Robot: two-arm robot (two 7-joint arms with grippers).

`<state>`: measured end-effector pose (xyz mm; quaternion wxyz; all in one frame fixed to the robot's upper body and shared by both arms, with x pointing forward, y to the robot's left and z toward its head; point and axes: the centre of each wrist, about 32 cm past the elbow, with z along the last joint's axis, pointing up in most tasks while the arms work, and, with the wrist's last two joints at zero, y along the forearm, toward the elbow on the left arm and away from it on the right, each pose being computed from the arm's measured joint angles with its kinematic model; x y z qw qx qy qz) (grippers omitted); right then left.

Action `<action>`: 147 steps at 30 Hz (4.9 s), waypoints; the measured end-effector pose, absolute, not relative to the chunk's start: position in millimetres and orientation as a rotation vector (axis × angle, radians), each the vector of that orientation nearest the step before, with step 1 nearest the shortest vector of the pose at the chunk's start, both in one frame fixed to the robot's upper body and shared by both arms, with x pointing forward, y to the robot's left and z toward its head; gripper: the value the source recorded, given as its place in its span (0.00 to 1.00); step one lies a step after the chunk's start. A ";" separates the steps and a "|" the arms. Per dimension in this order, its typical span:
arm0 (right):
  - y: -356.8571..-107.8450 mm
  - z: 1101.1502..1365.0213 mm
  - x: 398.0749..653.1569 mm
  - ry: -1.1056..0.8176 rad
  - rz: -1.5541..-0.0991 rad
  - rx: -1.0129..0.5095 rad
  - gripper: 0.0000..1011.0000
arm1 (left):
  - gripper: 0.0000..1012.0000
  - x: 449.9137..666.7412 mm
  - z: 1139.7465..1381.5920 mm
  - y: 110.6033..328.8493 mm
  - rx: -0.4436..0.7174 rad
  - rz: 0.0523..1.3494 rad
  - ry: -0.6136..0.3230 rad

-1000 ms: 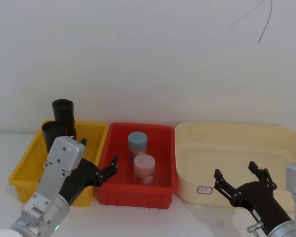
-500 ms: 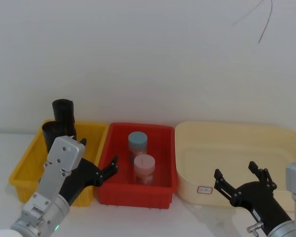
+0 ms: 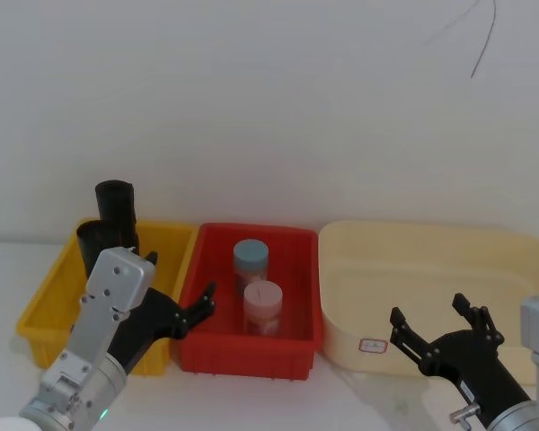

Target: Pick up the garbage bag with the one hand and transfer it to the other hand.

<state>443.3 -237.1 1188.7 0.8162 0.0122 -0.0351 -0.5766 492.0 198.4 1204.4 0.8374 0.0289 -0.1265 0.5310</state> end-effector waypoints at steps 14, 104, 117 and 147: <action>-235.2 1198.7 451.5 -0.119 -1.200 0.014 0.99 | 0.99 492.0 1204.4 198.4 0.061 1.124 -0.267; -179.5 1241.4 592.2 -0.027 -0.622 -0.245 0.99 | 0.99 492.0 1204.4 198.4 0.061 1.124 -0.268; -174.0 1239.5 603.1 -0.055 -0.624 -0.313 0.99 | 0.99 492.0 1204.4 198.4 0.061 1.124 -0.268; -174.2 1240.9 618.1 -0.030 -0.624 -0.377 0.99 | 0.99 492.0 1204.4 198.4 0.061 1.124 -0.268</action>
